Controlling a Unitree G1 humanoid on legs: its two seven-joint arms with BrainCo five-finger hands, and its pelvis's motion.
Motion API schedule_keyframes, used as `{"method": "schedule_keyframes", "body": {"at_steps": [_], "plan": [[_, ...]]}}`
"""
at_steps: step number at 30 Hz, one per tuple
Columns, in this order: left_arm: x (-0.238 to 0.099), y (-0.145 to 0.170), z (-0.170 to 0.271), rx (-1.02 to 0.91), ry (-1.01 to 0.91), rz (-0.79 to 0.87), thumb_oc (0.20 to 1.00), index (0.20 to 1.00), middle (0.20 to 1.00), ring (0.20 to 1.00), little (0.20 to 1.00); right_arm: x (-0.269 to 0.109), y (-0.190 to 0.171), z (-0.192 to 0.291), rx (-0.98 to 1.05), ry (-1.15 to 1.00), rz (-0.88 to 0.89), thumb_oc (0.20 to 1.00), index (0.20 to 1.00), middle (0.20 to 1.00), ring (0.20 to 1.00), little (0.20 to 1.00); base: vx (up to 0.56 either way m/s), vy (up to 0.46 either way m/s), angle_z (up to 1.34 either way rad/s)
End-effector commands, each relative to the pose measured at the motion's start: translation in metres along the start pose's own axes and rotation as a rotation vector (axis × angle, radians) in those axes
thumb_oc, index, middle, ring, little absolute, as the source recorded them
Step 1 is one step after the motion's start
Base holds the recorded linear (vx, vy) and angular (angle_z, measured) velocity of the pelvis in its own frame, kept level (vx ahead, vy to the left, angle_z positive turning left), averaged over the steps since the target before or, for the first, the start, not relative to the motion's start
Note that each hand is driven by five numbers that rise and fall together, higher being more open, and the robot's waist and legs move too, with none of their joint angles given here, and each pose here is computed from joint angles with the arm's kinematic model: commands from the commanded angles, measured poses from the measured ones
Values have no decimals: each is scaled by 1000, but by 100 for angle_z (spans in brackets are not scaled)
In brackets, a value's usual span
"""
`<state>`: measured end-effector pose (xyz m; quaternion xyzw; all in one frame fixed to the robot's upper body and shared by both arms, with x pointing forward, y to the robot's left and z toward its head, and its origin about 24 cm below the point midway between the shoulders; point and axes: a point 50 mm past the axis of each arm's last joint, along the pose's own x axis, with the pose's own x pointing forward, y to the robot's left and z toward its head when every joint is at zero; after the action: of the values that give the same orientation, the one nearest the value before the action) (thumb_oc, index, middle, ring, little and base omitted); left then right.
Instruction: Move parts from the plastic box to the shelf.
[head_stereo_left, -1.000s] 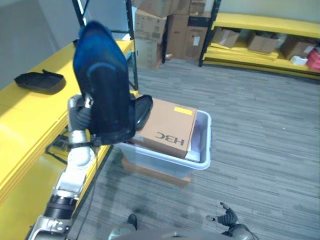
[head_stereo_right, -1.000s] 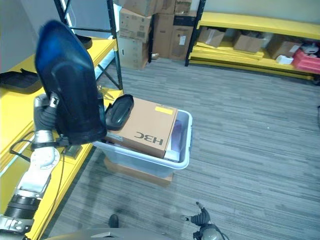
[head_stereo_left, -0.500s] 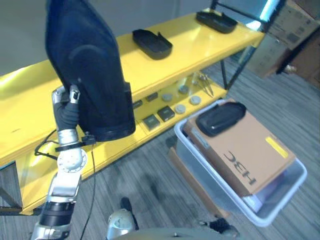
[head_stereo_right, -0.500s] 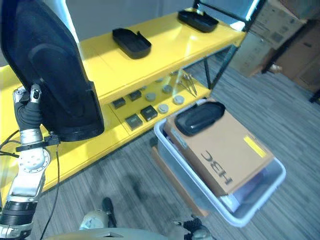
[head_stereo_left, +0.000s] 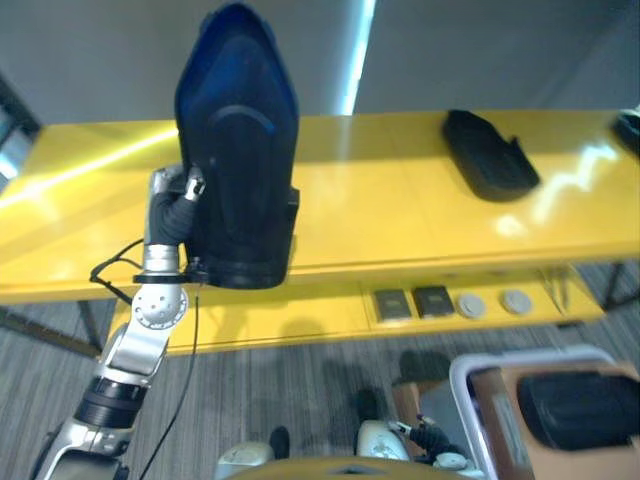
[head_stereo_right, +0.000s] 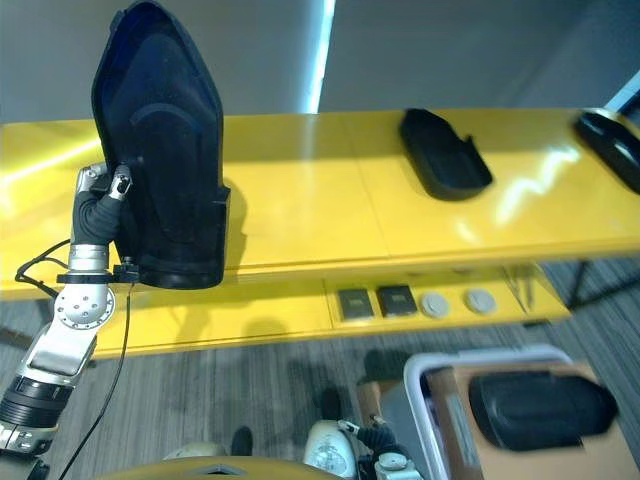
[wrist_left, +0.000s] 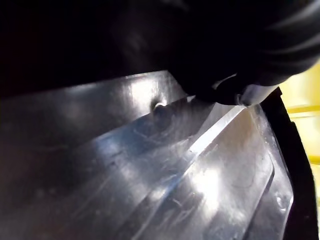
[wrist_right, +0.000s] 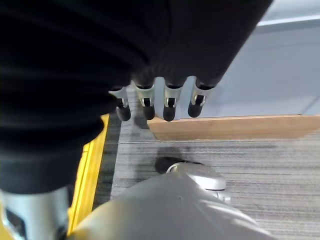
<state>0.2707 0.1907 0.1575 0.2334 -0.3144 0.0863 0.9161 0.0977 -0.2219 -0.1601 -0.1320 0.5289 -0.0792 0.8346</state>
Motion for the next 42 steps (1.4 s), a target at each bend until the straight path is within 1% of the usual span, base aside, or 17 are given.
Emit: {"method": "schedule_keyframes", "body": {"at_steps": [1,2,4,9,10,12,16,18,19,22,23,26,30,36,38,42], "plan": [[18,6,26,-74,-147,65,200,200,200,200,200,-5,-3,-25,-15,75,-6,1000,1000,1000,1000,1000,112,-111,106],[12,12,16,-78,-89,92,200,200,200,200,200,-6,-6,-31,-23,92,-12,1000,1000,1000,1000,1000,85,-163,95],[11,17,10,-72,-51,118,200,200,200,200,200,-5,-12,-30,-35,93,-28,1000,1000,1000,1000,1000,108,-175,47],[12,20,-14,-57,68,175,200,200,200,200,200,-4,-15,-25,-59,76,-28,1000,1000,1000,1000,1000,75,-92,-8],[16,24,-26,-32,124,207,200,200,200,200,200,-3,-15,-23,-70,69,-23,1000,1000,1000,1000,1000,95,-64,-22],[21,28,-39,30,174,217,200,200,200,200,200,-3,-13,-23,-95,64,-7,1000,1000,1000,1000,1000,66,-40,-42],[33,31,-57,42,268,213,200,200,200,200,200,-3,-10,-20,-146,56,17,1000,1000,1000,1000,1000,0,-4,-42],[42,28,-61,-5,299,218,200,200,200,200,200,-2,-9,-17,-175,52,27,1000,1000,1000,1000,1000,-56,11,-18],[46,28,-64,3,319,191,200,200,200,200,200,-1,-9,-15,-186,49,31,1000,1000,1000,1000,1000,-71,15,-9],[68,26,-63,-29,331,181,200,200,200,200,200,2,-9,-1,-221,13,33,1000,1000,1000,1000,1000,-93,15,-12],[69,26,-63,-29,329,181,200,200,200,200,200,2,-9,-1,-220,12,33,1000,1000,1000,1000,1000,-69,8,-23],[91,26,-65,1,360,149,200,200,200,200,200,6,-9,18,-238,-29,35,1000,1000,1000,1000,1000,-73,13,-24],[108,23,-62,28,378,122,200,200,200,200,200,9,-9,36,-229,-69,31,1000,1000,1000,1000,1000,-43,7,-16],[112,19,-64,49,407,78,200,200,200,200,200,10,-7,53,-218,-111,34,1000,1000,1000,1000,1000,-25,-1,-6],[109,15,-70,46,450,57,200,200,200,200,200,10,-4,57,-222,-120,49,1000,1000,1000,1000,1000,2,0,-4],[107,9,-78,42,511,68,200,200,200,200,200,11,-2,61,-224,-130,52,1000,1000,1000,1000,1000,0,0,0]]}}
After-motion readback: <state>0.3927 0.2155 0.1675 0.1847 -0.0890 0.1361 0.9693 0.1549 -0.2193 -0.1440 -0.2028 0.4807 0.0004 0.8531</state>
